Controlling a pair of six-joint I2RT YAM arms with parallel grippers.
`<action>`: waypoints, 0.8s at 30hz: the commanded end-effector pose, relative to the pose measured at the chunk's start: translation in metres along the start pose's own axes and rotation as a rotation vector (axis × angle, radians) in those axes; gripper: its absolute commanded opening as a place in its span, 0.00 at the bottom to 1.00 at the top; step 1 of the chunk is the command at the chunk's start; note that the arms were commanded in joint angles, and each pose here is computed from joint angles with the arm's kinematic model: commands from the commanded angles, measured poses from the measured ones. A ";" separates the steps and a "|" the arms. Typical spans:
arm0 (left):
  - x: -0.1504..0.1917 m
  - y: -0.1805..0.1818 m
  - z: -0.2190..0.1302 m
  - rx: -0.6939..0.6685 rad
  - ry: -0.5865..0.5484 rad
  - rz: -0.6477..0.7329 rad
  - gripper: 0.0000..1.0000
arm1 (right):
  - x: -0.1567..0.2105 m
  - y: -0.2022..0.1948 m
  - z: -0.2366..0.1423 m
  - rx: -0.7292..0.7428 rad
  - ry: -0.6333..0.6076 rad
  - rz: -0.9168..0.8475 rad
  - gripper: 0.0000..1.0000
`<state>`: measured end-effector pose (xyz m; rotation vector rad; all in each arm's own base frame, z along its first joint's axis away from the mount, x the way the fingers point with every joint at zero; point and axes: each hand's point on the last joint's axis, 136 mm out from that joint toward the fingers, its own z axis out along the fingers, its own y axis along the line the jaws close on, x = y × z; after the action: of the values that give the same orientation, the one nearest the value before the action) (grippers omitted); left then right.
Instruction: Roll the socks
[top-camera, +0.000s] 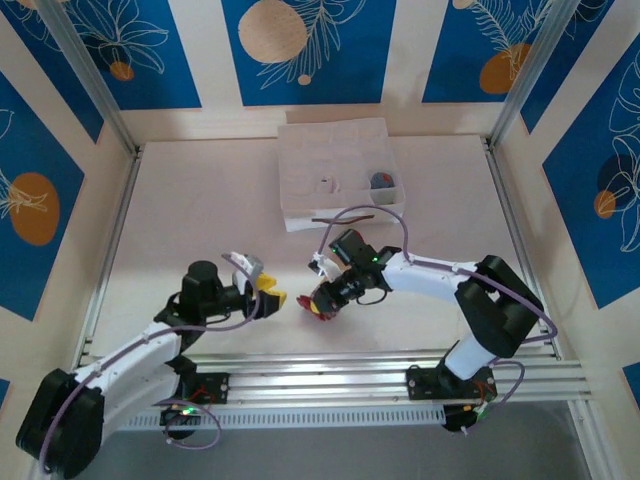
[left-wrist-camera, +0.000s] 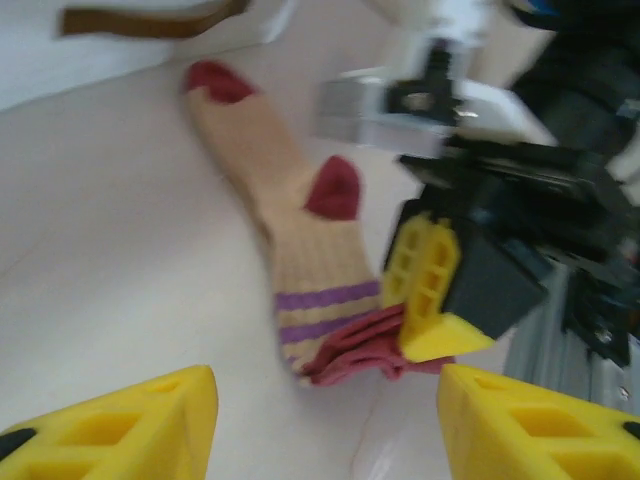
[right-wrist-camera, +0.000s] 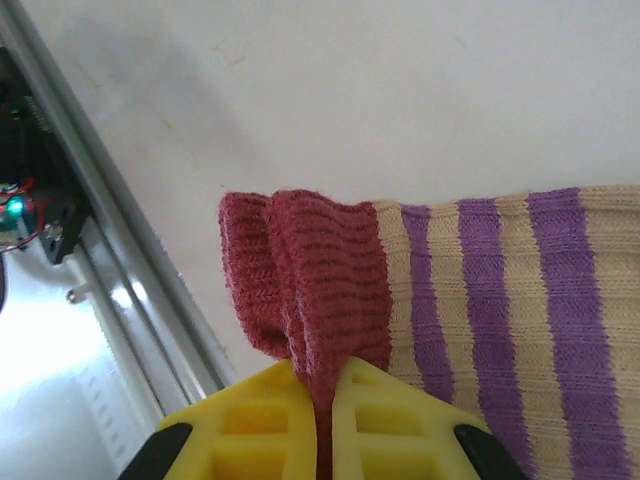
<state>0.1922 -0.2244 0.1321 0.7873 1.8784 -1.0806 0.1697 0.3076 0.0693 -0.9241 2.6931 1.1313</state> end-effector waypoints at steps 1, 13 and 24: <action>-0.011 -0.027 0.008 0.129 -0.054 0.241 0.61 | 0.004 0.020 -0.010 -0.141 0.004 -0.013 0.07; 0.017 -0.029 0.039 0.247 0.030 0.318 0.65 | 0.011 0.031 -0.016 -0.274 0.030 -0.011 0.06; 0.015 -0.036 0.051 0.325 0.017 0.280 0.41 | 0.014 0.030 -0.015 -0.285 0.053 -0.004 0.05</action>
<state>0.1759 -0.2729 0.0954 1.1694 1.6857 -1.1682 0.1501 0.3093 0.0931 -0.9893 2.6109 1.4888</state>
